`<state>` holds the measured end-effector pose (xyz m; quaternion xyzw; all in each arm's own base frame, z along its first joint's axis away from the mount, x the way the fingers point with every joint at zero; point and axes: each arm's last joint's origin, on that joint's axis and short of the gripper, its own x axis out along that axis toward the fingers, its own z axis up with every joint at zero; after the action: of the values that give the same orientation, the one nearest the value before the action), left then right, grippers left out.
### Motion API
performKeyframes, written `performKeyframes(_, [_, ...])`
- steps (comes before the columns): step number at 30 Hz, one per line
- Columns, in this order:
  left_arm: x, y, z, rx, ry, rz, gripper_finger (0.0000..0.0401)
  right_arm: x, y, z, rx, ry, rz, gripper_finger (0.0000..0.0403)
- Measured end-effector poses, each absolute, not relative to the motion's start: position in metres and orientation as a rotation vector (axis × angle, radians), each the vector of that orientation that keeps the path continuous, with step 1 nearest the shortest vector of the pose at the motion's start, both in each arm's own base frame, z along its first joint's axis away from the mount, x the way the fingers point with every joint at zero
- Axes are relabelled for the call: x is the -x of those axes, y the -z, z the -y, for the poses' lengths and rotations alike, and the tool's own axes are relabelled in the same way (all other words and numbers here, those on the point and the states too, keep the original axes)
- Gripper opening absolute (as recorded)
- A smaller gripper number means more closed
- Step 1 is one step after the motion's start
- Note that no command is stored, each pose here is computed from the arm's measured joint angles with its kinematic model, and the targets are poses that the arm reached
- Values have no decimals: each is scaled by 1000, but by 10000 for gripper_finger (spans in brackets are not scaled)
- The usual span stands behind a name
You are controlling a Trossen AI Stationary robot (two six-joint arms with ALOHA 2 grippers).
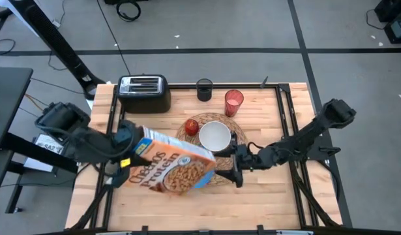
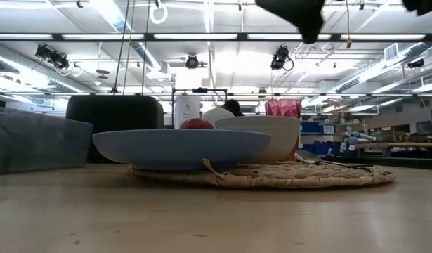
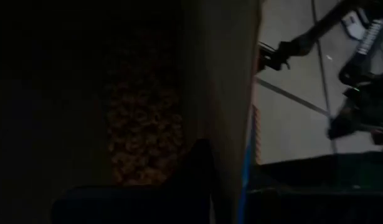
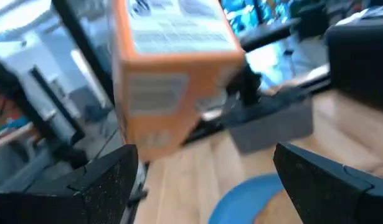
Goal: Arrange a breakfast setting
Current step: Pour the cereal from the cereal box into the white bowl
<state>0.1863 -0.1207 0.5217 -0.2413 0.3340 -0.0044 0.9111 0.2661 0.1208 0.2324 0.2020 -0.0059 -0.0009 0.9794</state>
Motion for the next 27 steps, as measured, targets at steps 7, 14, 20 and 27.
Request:
performKeyframes(7, [-198,-525,107,415,-9,-623,1,-285,-233,-115,-430,-15,106,378])
performKeyframes(14, [-204,-532,105,373,11,-544,1,-294,-252,-100,-474,-36,240,378])
performKeyframes(20, [-209,-537,102,354,13,-473,1,-297,-271,-92,-483,-152,347,378])
performKeyframes(27, [-218,-546,91,319,0,-377,1,-301,-295,-84,-394,-162,447,366])
